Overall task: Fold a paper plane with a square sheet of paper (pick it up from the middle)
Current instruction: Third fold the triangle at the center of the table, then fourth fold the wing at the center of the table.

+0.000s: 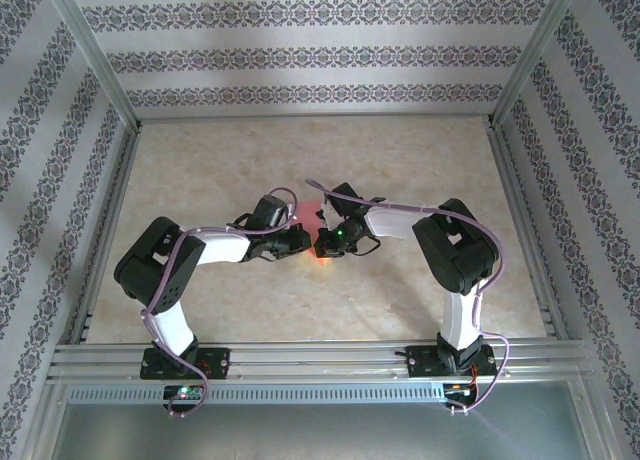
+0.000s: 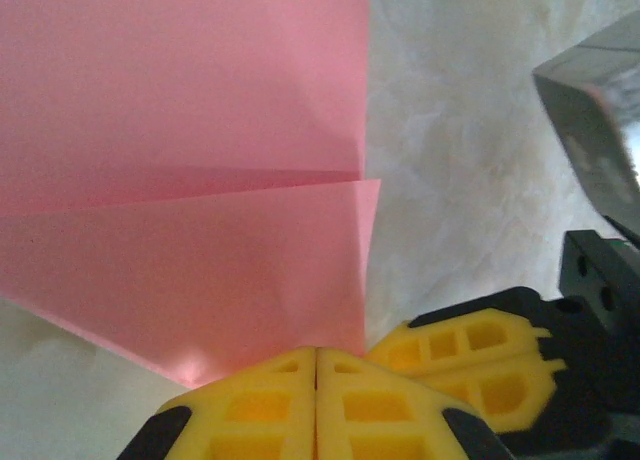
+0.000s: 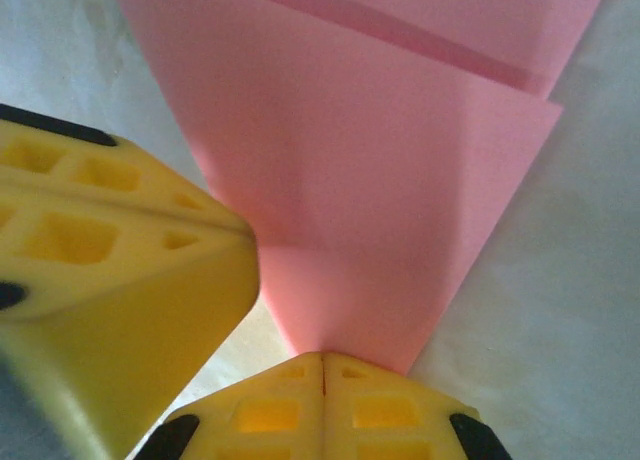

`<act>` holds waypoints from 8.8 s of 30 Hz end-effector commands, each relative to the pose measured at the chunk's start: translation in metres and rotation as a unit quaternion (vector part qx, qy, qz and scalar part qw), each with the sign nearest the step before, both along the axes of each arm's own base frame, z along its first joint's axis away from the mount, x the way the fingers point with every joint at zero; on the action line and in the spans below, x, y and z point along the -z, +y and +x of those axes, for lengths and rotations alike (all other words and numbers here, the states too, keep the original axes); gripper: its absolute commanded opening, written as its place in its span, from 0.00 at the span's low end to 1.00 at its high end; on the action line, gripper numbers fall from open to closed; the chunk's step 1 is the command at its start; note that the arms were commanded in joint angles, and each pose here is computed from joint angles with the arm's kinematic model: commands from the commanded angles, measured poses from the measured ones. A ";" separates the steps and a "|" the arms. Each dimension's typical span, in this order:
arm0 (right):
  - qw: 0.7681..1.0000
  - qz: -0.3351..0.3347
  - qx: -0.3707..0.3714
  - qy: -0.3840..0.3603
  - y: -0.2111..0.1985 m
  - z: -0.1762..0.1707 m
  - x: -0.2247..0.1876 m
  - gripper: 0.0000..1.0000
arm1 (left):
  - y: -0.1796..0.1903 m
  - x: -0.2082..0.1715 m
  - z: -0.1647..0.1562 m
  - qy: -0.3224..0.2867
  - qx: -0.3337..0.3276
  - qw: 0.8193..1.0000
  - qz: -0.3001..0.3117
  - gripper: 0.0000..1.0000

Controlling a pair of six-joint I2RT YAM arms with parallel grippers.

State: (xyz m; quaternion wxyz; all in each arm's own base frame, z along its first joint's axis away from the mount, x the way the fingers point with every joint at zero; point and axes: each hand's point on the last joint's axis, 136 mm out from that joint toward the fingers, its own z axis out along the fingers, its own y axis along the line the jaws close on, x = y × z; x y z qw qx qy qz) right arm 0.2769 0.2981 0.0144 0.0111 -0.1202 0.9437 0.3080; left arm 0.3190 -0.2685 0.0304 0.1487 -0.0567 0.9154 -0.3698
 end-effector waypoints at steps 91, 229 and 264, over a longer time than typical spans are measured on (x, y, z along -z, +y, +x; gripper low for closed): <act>0.996 0.011 0.081 -0.026 0.004 0.050 0.008 0.16 | 0.054 -0.007 0.032 0.073 -0.153 0.984 -0.060 0.33; 0.953 -0.014 -0.077 -0.293 -0.001 0.011 0.007 0.22 | 0.038 -0.001 0.021 0.129 -0.208 0.969 -0.044 0.07; 0.941 -0.182 -0.037 -0.282 -0.004 0.016 -0.006 0.34 | 0.041 0.018 0.014 0.156 -0.201 0.967 -0.005 0.24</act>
